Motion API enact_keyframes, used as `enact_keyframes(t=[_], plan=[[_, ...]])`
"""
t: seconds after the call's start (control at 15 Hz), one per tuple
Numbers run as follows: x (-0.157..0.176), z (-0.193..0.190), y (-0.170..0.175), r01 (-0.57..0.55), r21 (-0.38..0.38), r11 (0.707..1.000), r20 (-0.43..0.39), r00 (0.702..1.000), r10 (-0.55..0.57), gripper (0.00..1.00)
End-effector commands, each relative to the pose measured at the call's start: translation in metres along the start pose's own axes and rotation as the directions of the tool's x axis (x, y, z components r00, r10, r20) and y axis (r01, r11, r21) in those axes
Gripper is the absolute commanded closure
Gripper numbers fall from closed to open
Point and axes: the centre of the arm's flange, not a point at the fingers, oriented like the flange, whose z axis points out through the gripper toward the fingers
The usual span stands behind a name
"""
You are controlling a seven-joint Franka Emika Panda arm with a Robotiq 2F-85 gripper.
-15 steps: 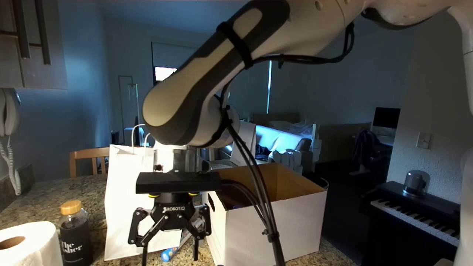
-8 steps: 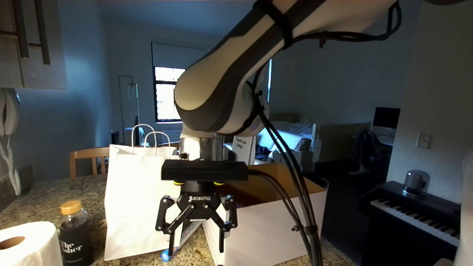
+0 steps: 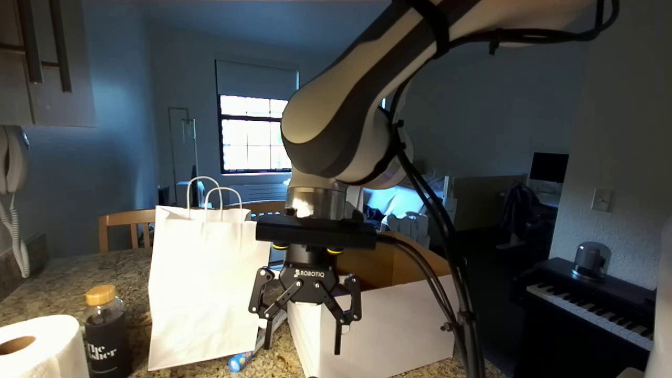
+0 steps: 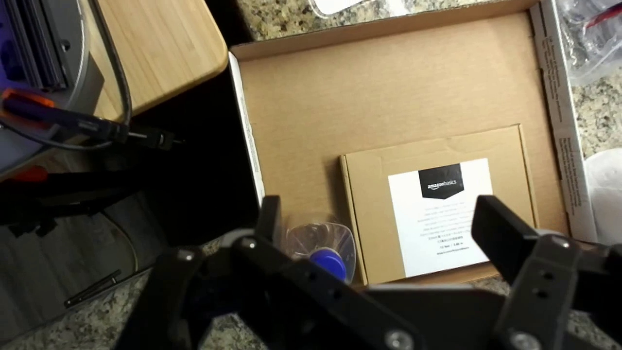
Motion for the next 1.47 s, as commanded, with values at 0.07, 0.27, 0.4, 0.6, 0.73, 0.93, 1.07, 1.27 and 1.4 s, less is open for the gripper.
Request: enact_keyframes(t=[0.07, 0.27, 0.4, 0.6, 0.73, 0.93, 1.07, 1.27, 1.4], plan=[[-0.004, 0.010, 0.027, -0.134, 0.084, 0.987, 0.047, 0.990, 0.131, 0.00], [0.012, 0.019, 0.027, -0.187, 0.115, 0.976, 0.082, 0.981, 0.179, 0.00], [0.017, 0.018, 0.030, -0.227, 0.136, 0.964, 0.091, 0.972, 0.216, 0.00], [0.025, 0.017, 0.030, -0.275, 0.138, 0.951, 0.126, 0.958, 0.259, 0.00], [0.028, 0.022, 0.025, -0.296, 0.133, 0.946, 0.127, 0.952, 0.280, 0.00], [0.031, 0.025, 0.020, -0.387, 0.104, 0.916, 0.127, 0.919, 0.373, 0.00], [0.035, 0.028, 0.013, -0.471, 0.065, 0.880, 0.117, 0.879, 0.462, 0.00], [0.041, 0.031, 0.009, -0.550, 0.037, 0.834, 0.113, 0.832, 0.543, 0.00], [0.046, 0.035, 0.004, -0.602, 0.012, 0.799, 0.101, 0.795, 0.598, 0.00]])
